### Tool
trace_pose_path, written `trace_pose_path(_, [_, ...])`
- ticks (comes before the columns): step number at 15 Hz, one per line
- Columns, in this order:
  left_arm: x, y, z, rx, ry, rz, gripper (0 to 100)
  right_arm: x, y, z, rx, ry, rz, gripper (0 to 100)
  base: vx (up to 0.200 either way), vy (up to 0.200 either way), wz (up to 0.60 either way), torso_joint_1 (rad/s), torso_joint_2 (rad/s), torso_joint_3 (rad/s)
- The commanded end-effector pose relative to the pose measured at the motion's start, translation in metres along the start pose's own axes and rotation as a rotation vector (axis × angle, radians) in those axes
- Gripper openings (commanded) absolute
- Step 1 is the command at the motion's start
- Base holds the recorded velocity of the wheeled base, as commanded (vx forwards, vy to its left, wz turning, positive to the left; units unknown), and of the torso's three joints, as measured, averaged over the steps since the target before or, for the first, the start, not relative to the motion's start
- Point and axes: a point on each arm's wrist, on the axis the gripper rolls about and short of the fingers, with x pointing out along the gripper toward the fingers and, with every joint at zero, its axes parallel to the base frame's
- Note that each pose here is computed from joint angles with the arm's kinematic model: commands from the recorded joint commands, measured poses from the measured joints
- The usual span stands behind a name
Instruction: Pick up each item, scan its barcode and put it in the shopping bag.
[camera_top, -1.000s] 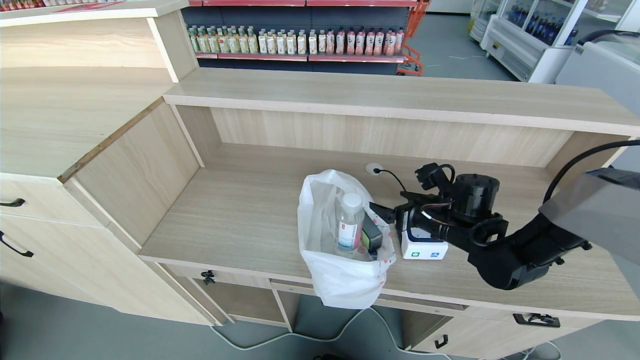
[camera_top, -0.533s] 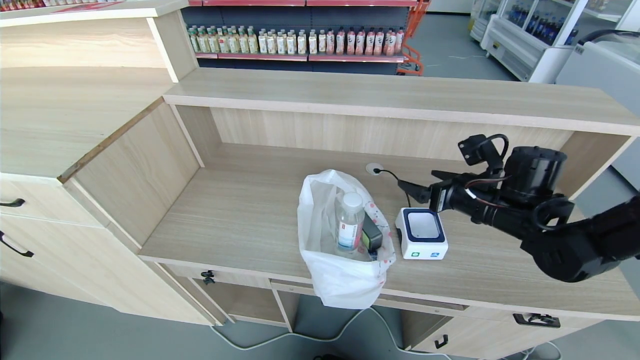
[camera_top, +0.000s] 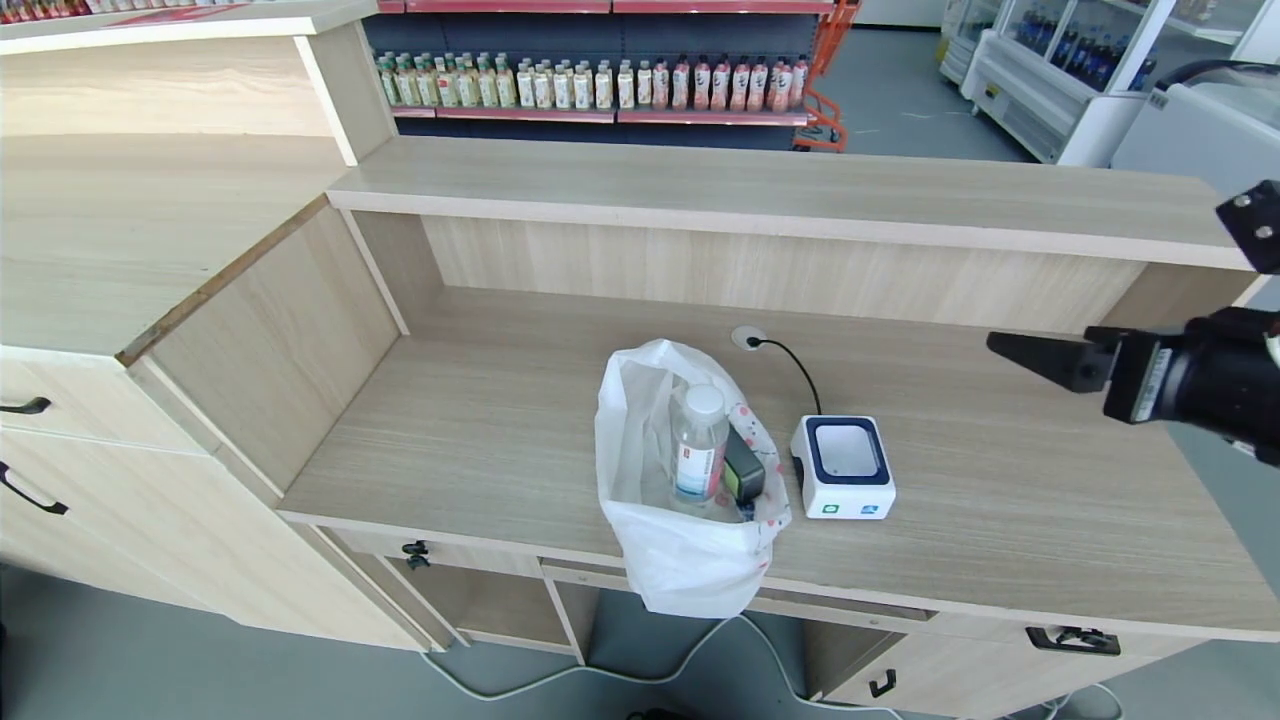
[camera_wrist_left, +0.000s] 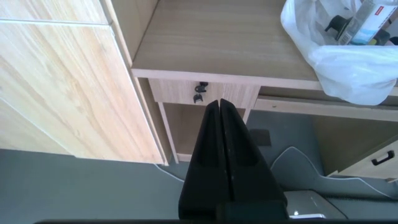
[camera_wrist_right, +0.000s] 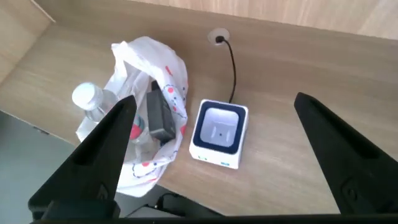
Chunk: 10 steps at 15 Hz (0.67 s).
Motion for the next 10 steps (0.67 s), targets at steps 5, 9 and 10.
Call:
trace_pose_path(5, [0.0, 0.0, 0.0, 0.0, 0.0, 0.0, 0, -0.159, 0.013, -0.07, 0.0, -0.054, -0.229, 100, 0.0, 0.0, 0.0, 0.0, 0.0, 0.0])
trace_pose_path(9, [0.0, 0.0, 0.0, 0.0, 0.0, 0.0, 0, -0.178, 0.015, -0.129, 0.008, -0.05, -0.301, 100, 0.0, 0.0, 0.0, 0.0, 0.0, 0.0])
trace_pose_path(10, [0.0, 0.0, 0.0, 0.0, 0.0, 0.0, 0, -0.181, 0.015, -0.138, 0.003, -0.063, -0.307, 100, 0.0, 0.0, 0.0, 0.0, 0.0, 0.0])
